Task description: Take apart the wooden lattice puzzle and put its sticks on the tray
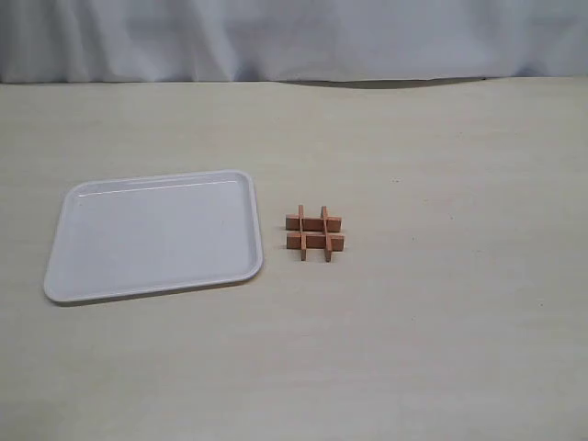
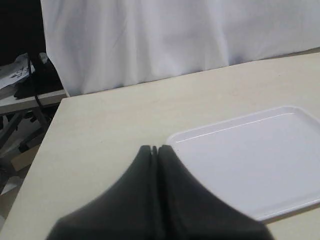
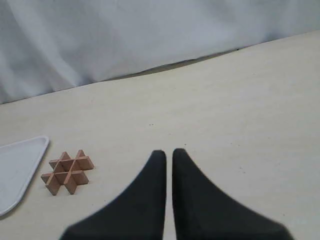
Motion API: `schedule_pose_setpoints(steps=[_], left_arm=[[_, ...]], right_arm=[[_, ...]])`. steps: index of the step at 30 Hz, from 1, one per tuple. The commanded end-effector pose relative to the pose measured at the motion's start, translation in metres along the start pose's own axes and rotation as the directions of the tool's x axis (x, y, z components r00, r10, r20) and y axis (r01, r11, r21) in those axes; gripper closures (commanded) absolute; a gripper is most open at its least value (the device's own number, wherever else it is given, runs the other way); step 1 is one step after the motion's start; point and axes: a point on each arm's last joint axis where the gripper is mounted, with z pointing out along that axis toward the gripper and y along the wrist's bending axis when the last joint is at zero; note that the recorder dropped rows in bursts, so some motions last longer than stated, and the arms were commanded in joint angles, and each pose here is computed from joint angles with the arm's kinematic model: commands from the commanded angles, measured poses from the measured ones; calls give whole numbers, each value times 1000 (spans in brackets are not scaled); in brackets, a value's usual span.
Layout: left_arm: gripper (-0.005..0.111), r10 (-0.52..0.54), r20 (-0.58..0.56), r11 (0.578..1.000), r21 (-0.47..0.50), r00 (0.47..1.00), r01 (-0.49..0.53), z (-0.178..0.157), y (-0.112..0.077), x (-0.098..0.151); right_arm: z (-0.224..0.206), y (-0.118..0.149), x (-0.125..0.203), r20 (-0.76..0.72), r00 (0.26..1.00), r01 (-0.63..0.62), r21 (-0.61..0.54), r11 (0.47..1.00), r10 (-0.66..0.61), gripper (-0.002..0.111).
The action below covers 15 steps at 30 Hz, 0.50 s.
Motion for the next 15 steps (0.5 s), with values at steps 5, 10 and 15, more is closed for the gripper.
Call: schedule_pose_setpoints(steps=[5,10,15], left_arm=[[107,1,8,1000,-12,1000,-1,0,1,0],[107,1,8,1000,-12,1000,-1,0,1,0],[107,1,8,1000,-12,1000,-1,0,1,0]], right_arm=[[0,0,-1,18,1000,2,-5,1000,-2,104],[-1,1,-8,91,996,2,-12,1000,-1,104],[-4,3,-27,297,955,6,-31,1000,4,104]])
